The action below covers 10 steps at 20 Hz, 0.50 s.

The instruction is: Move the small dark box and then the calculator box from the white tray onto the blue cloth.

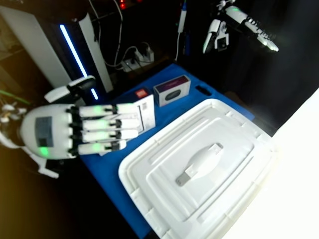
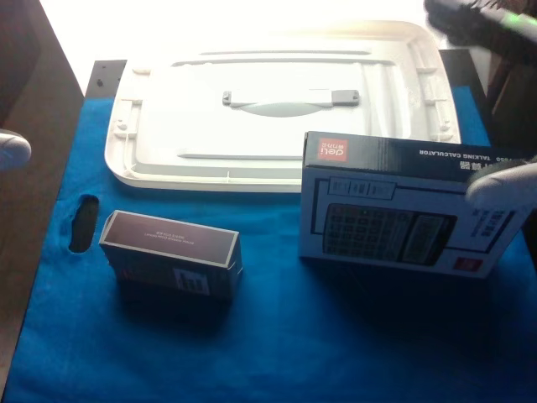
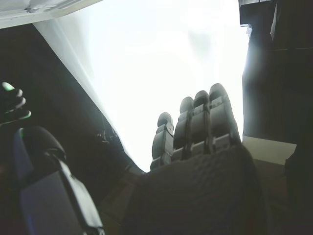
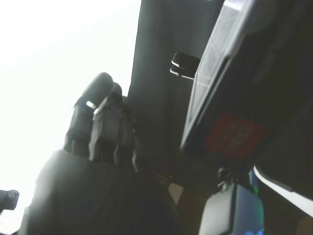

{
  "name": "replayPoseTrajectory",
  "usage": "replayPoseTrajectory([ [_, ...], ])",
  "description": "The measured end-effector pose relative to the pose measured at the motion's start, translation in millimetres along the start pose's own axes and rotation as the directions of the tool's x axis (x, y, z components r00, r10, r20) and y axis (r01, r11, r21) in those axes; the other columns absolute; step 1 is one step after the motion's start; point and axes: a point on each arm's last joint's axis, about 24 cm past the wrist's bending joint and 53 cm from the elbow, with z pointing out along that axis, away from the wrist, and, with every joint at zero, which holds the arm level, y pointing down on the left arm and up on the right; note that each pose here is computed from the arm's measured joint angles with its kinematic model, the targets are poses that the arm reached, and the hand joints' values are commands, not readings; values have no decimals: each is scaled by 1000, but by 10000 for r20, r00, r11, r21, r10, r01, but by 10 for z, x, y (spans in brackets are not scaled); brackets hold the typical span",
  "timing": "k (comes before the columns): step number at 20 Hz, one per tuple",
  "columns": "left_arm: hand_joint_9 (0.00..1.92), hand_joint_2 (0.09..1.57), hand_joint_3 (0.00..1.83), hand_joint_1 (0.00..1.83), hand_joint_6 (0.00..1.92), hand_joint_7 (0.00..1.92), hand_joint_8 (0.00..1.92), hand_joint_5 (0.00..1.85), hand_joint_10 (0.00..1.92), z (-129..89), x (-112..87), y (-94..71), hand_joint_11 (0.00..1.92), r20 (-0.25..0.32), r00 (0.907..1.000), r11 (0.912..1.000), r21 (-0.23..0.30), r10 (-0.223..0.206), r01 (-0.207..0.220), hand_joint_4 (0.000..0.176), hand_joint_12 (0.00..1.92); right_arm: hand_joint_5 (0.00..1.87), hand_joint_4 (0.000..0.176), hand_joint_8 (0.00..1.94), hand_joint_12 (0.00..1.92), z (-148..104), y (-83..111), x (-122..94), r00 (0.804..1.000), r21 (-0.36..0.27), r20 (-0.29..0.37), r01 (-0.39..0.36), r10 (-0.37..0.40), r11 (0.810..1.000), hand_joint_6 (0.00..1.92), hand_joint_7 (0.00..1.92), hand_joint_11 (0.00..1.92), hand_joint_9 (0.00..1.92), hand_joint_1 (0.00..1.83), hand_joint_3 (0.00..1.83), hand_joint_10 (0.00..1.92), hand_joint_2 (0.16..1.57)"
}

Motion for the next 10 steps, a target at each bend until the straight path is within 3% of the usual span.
replayPoseTrajectory([
  [1, 0, 775, 17, 644, 0, 21, 0, 0, 0, -1, -1, -2, 0, 9, 10000, 10000, -1, -7, 7, 176, 0, 0, 127, 0, 628, -7, 31, -73, 9998, -22, 112, 148, -148, 9999, 0, 0, 0, 5, 578, 0, 3, 619],
  [2, 0, 797, 24, 623, 0, 5, 0, 0, 0, -5, 5, -15, 0, 13, 10000, 10000, 30, -39, 39, 176, 0, 0, 128, 0, 676, -12, 72, -183, 9991, -74, 302, 292, -290, 9995, 0, 0, 0, 0, 615, 2, 0, 640],
  [3, 0, 811, 26, 610, 0, 0, 0, 0, 0, -7, 15, -32, 0, 6, 10000, 9999, 85, -55, 55, 176, 0, 0, 151, 0, 619, -15, 97, -273, 9981, -102, 428, 455, -451, 9989, 0, 0, 0, 0, 631, 0, 0, 629],
  [4, 0, 811, 26, 610, 0, 0, 0, 0, 0, -8, 17, -42, 0, -12, 10000, 9999, 129, -34, 34, 176, 0, 0, 151, 0, 619, -23, 109, -366, 9966, -127, 621, 557, -549, 9984, 0, 0, 0, 0, 631, 0, 0, 629],
  [5, 0, 858, 8, 618, 0, 0, 0, 0, 0, -8, 6, -50, 0, 37, 10000, 9999, 164, -42, 41, 176, 0, 0, 148, 0, 393, -24, 101, -502, 9935, -94, 960, 625, -613, 9980, 0, 0, 0, 0, 639, 0, 0, 638],
  [6, 0, 842, 0, 603, 0, 1, 0, 0, 0, 2, -19, -75, 0, 141, 9999, 9997, 244, -84, 81, 176, 0, 0, 126, 0, 255, -24, 97, -585, 9912, -68, 1121, 720, -708, 9974, 0, 0, 0, 0, 634, 5, 0, 665],
  [7, 7, 817, 0, 606, 0, 20, 7, 0, 3, 15, -59, -135, 0, 269, 9996, 9989, 453, -93, 81, 176, 0, 0, 114, 0, 299, -11, 116, -674, 9884, -69, 1277, 839, -823, 9965, 0, 0, 0, 0, 630, 8, 0, 710],
  [8, 19, 803, 0, 620, 0, 57, 19, 0, 7, 9, -73, -184, 0, 258, 9996, 9984, 563, -63, 48, 176, 0, 0, 133, 0, 365, 6, 149, -715, 9869, -161, 1340, 925, -896, 9956, 0, 0, 0, 0, 625, 7, 0, 735],
  [10, 87, 809, 0, 575, 0, 87, 3, 0, 18, -57, -83, -442, 38, 131, 9999, 9918, 1277, 79, -95, 167, 17, 0, 115, 0, 348, 26, 274, -790, 9840, -430, 1390, 1183, -1113, 9920, 0, 0, 0, 3, 637, 3, 1, 752],
])
